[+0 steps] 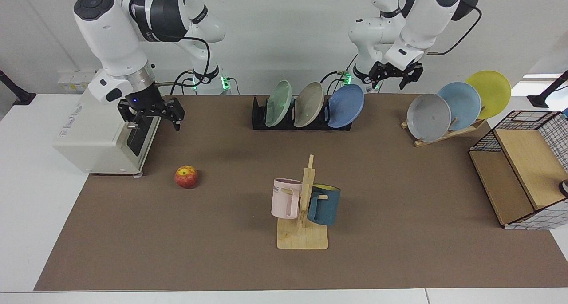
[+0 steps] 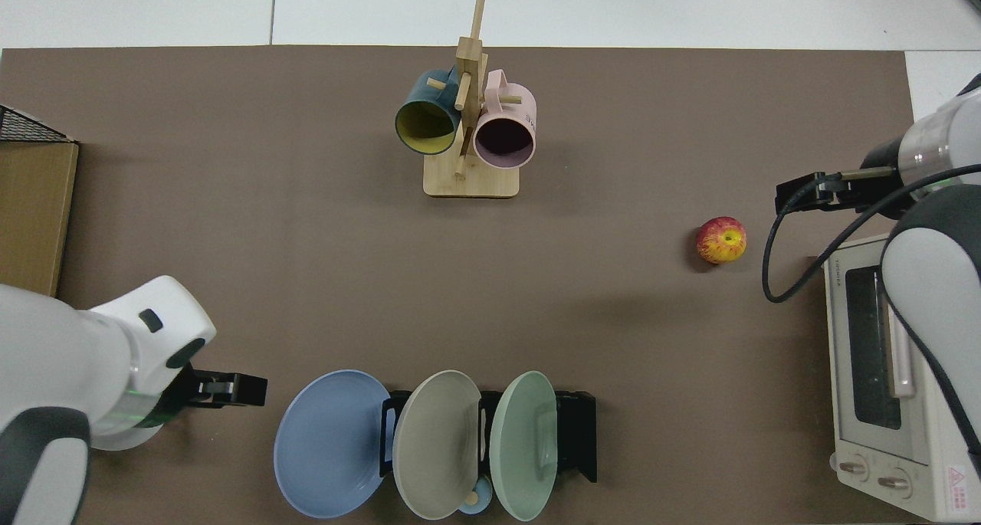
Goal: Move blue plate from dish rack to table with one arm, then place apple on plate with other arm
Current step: 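Reach the left gripper to the blue plate while the right gripper approaches the apple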
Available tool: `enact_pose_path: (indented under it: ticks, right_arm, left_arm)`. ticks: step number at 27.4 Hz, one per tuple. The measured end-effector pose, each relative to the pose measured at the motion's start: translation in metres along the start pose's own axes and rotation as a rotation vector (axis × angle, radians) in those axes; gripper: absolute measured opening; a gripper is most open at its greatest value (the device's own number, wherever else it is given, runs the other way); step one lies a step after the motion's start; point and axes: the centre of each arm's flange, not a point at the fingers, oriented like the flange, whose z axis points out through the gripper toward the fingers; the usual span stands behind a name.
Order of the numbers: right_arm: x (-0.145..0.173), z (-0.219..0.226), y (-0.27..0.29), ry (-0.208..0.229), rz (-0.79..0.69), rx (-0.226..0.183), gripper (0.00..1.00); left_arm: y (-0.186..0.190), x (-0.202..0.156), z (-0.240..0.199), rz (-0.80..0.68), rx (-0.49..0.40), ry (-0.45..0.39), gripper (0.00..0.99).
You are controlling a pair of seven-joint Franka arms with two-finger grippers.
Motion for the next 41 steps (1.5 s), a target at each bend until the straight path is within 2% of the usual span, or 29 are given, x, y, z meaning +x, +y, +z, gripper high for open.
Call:
enact_pose_path:
  ticks: [8,12,16,25,26,27,28,30,31,32,37,38,41]
  right_arm:
    - [0.02,0.05,0.0,-0.021,0.001,-0.002,1.0]
    - [0.024,0.077,0.0,-0.024,0.002,-0.002,1.0]
    - [0.021,0.104,0.0,-0.045,0.002,-0.003,1.0]
    - [0.011,0.164,-0.01,-0.072,-0.016,-0.006,1.0]
    - [0.011,0.169,-0.011,-0.075,-0.017,-0.006,1.0]
    - [0.011,0.174,-0.011,-0.076,-0.018,-0.006,1.0]
    - [0.011,0.178,-0.012,-0.079,-0.02,-0.007,1.0]
    - [0.012,0.186,-0.012,-0.085,-0.021,-0.009,1.0]
    - [0.012,0.189,-0.012,-0.088,-0.023,-0.012,1.0]
    - [0.013,0.193,-0.011,-0.09,-0.026,-0.017,1.0]
    - [0.013,0.21,-0.006,-0.097,-0.032,-0.038,1.0]
    - [0.013,0.214,-0.005,-0.095,-0.031,-0.038,1.0]
    - [0.01,0.225,-0.003,-0.095,-0.029,-0.038,1.0]
  left_arm:
    - [0.017,-0.008,0.078,0.026,0.022,-0.042,0.987]
    - [0.025,-0.014,0.095,0.034,0.015,-0.067,0.982]
    - [0.035,-0.019,0.104,0.04,-0.005,-0.072,0.987]
    - [0.055,-0.025,0.127,0.075,0.018,-0.067,0.952]
    - [0.055,-0.025,0.127,0.075,0.018,-0.067,0.907]
    - [0.055,-0.025,0.127,0.075,0.018,-0.067,0.793]
    - [0.055,-0.025,0.127,0.075,0.018,-0.068,0.727]
    - [0.055,-0.026,0.127,0.075,0.018,-0.069,0.639]
    - [0.055,-0.026,0.127,0.075,0.019,-0.07,0.533]
    - [0.055,-0.026,0.127,0.077,0.019,-0.071,0.476]
    - [0.066,-0.032,0.126,0.094,0.038,-0.095,0.366]
    - [0.068,-0.033,0.122,0.093,0.04,-0.098,0.251]
    - [0.072,-0.033,0.108,0.091,0.04,-0.092,0.123]
